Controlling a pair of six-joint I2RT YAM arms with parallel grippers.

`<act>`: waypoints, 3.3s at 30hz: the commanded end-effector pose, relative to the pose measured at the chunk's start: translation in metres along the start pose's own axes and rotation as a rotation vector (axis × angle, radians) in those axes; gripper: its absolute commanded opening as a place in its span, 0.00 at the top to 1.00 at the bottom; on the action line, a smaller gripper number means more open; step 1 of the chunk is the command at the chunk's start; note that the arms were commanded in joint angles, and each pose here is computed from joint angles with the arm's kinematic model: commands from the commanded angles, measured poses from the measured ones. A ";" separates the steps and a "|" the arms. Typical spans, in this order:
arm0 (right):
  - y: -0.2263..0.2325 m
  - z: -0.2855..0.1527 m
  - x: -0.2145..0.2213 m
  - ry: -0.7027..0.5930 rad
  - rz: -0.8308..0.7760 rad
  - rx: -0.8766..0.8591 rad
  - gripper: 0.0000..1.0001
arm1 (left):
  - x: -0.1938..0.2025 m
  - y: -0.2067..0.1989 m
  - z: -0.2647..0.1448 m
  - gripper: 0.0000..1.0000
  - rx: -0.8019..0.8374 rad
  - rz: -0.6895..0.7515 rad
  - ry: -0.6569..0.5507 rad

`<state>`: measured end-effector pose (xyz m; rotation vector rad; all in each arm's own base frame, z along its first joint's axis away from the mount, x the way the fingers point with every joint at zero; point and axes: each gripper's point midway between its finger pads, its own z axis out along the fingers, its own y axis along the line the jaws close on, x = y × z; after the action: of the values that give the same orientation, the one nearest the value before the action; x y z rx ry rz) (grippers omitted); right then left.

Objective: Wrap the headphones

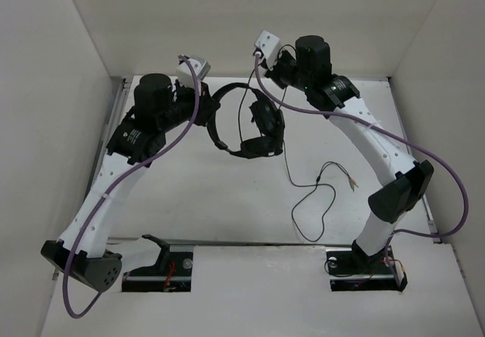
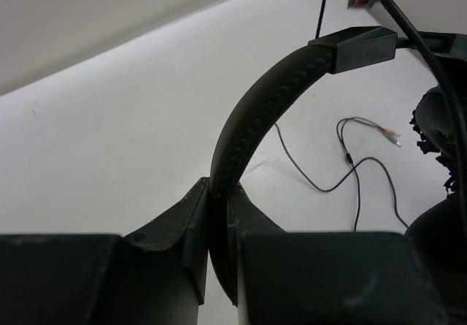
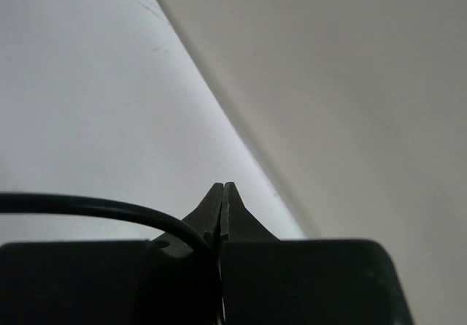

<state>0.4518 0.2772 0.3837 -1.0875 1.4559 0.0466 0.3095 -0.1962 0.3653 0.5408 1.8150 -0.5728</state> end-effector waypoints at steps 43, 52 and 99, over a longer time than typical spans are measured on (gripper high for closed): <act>0.148 -0.092 -0.115 -0.325 1.116 -0.981 0.58 | -0.265 -0.028 -0.067 0.98 0.170 -0.230 -0.642; 0.237 -0.107 -0.116 -0.207 1.144 -1.169 0.58 | -0.276 0.015 -0.077 0.98 0.013 -0.251 -0.710; 0.232 -0.108 -0.095 -0.106 0.410 -0.711 0.94 | -0.162 0.166 -0.037 0.98 -0.801 -0.056 -0.513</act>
<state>0.1873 0.4041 0.3584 -1.1613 1.6637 1.3091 0.4512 -0.0691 0.4709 -0.1769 1.5489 -0.0302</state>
